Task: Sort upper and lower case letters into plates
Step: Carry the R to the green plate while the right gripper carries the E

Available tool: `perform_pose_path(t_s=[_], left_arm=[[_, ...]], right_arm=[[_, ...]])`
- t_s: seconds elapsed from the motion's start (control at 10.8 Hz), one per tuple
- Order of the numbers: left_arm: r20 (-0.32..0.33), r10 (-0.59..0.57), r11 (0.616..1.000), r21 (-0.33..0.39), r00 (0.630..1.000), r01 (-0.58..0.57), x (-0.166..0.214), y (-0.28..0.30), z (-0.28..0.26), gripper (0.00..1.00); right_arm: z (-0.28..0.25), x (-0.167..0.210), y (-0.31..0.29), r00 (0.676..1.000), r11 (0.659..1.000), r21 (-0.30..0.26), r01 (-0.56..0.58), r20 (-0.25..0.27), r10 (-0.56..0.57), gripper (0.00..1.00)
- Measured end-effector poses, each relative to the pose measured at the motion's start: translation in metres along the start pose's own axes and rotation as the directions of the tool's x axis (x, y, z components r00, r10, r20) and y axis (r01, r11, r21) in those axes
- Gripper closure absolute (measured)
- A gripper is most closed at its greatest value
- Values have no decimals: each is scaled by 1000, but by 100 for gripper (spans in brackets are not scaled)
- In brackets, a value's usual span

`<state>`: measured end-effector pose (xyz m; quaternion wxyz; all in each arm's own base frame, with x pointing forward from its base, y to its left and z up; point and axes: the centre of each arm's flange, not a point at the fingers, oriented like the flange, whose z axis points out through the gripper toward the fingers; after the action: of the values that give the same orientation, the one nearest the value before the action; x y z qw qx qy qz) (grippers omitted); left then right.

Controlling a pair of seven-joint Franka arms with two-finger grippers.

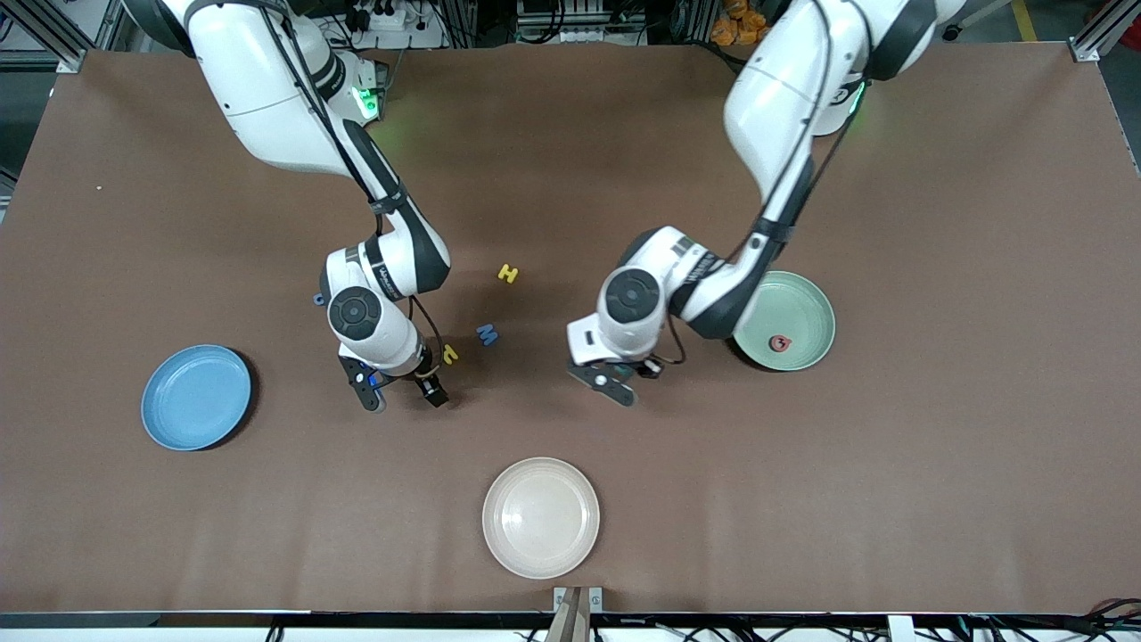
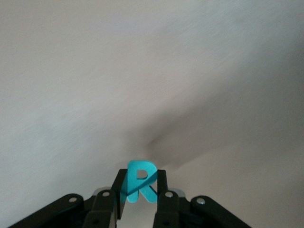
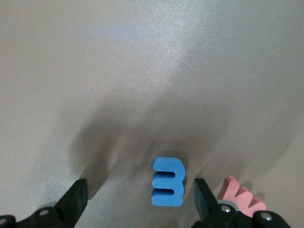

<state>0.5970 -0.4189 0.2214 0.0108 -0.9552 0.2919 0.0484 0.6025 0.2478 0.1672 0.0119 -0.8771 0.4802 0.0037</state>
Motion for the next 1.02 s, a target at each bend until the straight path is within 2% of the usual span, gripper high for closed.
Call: perform_pose_path(t_s=[0.09, 0.28, 0.46, 0.83, 1.02], left_arm=[[41, 7, 1000, -24, 999, -6, -7, -35, -13, 71], [91, 9, 997, -71, 996, -3, -22, -104, -32, 71], [114, -16, 996, -84, 993, 26, -35, -143, -50, 71], [163, 6, 995, -101, 987, 11, -45, -154, -49, 71], [192, 5, 994, -107, 981, 16, -50, -157, -48, 71]], right_arm=[[-2, 0, -1, 1000, 1000, 2, 0, 0, 0, 9], [-9, 2, -3, 1000, 1000, 6, 0, -2, 0, 44], [-13, 6, -2, 1000, 1000, -5, 11, -12, -11, 72], [-31, 36, 3, 998, 999, -35, 37, -43, -39, 72], [-47, 76, 11, 992, 995, -36, 92, -81, -95, 72]])
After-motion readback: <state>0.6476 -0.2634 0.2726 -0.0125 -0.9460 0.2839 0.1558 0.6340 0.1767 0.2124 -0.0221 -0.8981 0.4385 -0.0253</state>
